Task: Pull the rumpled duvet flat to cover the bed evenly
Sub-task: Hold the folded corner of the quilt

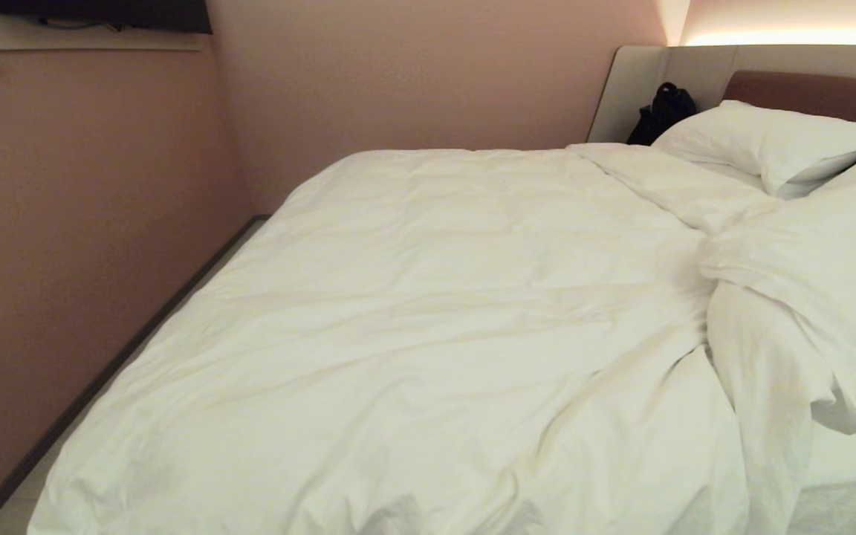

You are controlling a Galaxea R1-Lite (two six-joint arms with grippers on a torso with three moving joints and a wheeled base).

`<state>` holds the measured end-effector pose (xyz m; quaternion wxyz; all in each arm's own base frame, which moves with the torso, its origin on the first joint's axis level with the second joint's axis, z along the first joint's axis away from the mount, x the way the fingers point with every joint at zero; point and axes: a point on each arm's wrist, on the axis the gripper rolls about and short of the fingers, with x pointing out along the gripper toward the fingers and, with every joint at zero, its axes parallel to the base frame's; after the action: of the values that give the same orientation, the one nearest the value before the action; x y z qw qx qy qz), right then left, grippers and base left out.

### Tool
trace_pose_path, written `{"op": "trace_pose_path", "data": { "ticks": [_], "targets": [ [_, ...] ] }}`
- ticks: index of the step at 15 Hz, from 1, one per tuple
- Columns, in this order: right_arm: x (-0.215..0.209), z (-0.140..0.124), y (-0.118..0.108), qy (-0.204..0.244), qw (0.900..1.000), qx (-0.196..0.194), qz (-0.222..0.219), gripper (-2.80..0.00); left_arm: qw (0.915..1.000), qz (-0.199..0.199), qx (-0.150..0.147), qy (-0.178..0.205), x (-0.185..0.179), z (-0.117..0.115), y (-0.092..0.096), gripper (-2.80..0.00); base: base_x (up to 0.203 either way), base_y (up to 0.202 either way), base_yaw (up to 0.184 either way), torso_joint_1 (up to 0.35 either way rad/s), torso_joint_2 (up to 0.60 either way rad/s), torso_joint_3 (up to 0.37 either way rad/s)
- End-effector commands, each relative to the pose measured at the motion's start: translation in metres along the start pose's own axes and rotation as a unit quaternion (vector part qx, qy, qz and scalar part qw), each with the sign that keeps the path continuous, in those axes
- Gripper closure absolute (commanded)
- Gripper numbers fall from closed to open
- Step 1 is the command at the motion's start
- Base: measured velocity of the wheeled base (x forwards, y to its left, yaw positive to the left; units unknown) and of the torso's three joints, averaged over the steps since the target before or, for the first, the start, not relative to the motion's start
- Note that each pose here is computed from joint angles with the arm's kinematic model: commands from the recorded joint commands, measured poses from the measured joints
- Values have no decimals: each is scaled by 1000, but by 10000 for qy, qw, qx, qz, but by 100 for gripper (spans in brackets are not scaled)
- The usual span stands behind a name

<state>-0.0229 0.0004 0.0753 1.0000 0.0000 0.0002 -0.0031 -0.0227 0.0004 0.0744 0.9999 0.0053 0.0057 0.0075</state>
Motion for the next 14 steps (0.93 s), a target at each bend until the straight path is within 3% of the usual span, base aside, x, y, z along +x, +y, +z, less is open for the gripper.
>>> {"op": "trace_pose_path", "data": {
  "ticks": [1, 5, 11, 14],
  "targets": [
    [0, 0, 0, 6, 10000, 0, 0, 0, 10000, -6, 8, -3, 0, 0, 0, 0, 0, 0, 0, 0, 0, 0],
    [0, 0, 0, 8, 10000, 0, 0, 0, 10000, -6, -7, -3, 0, 0, 0, 0, 0, 0, 0, 0, 0, 0],
    [0, 0, 0, 6, 10000, 0, 0, 0, 10000, -6, -7, -3, 0, 0, 0, 0, -168, 0, 2, 3, 0, 3],
    [0, 0, 0, 6, 10000, 0, 0, 0, 10000, -6, -15, -3, 0, 0, 0, 0, -31, 0, 0, -2, -1, 2]
  ]
}}
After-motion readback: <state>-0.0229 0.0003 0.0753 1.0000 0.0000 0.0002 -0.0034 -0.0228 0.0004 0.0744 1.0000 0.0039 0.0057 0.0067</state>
